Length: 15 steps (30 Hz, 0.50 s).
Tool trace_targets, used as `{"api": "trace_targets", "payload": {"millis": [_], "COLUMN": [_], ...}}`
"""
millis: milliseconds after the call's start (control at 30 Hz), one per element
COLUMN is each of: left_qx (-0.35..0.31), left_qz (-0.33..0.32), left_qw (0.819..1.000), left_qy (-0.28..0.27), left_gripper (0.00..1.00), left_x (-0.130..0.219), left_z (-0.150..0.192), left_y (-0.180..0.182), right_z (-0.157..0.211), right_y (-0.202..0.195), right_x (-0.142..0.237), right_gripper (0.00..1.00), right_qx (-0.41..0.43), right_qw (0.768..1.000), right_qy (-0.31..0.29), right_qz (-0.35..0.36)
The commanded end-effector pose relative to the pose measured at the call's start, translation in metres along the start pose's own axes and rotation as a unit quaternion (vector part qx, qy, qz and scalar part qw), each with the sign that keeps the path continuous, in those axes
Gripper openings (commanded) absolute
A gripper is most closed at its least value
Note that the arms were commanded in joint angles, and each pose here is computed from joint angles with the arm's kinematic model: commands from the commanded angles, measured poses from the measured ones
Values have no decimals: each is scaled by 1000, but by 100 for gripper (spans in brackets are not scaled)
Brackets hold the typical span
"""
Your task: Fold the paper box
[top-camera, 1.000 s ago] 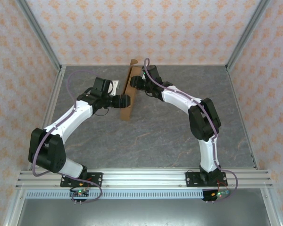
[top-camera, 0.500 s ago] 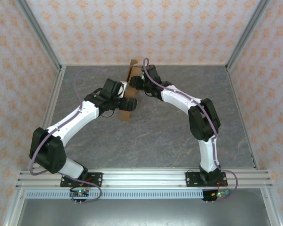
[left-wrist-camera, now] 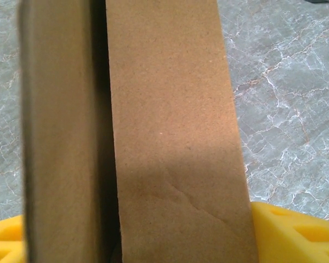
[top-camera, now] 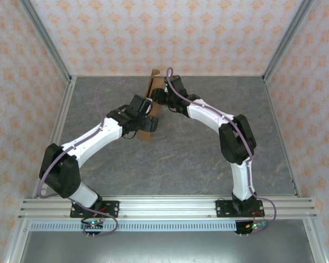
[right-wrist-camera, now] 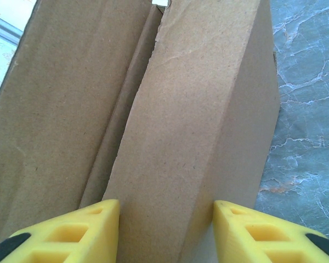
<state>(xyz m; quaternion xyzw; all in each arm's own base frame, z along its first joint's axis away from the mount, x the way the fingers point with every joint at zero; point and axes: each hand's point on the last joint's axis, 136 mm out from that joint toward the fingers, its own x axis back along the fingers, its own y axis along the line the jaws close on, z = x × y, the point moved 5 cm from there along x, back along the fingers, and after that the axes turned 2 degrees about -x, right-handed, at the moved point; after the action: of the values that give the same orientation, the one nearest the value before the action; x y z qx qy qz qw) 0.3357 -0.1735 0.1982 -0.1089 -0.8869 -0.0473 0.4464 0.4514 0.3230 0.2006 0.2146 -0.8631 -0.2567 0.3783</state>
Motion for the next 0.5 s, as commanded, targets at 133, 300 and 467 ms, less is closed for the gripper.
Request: {"api": "trace_targets", "payload": {"millis": [133,300,467], "left_qx": [-9,-7,-12], "left_qz": [-23,-24,-27], "left_qw": [1000,1000,1000], "left_qy": [5,2,-5], "left_gripper": [66,61,55], "left_x": [0,4,10], "left_z": [-5,-4,-2], "left_y": [2,2,6], "right_z": [5,2,-7], "right_y": [0,3,8], "right_x": [0,5,21], "right_gripper": [46,48,57], "right_qx": [-1,3,16], "right_qw": [1000,1000,1000], "right_qy": [13,9,-3], "right_qz": [21,20,22]}}
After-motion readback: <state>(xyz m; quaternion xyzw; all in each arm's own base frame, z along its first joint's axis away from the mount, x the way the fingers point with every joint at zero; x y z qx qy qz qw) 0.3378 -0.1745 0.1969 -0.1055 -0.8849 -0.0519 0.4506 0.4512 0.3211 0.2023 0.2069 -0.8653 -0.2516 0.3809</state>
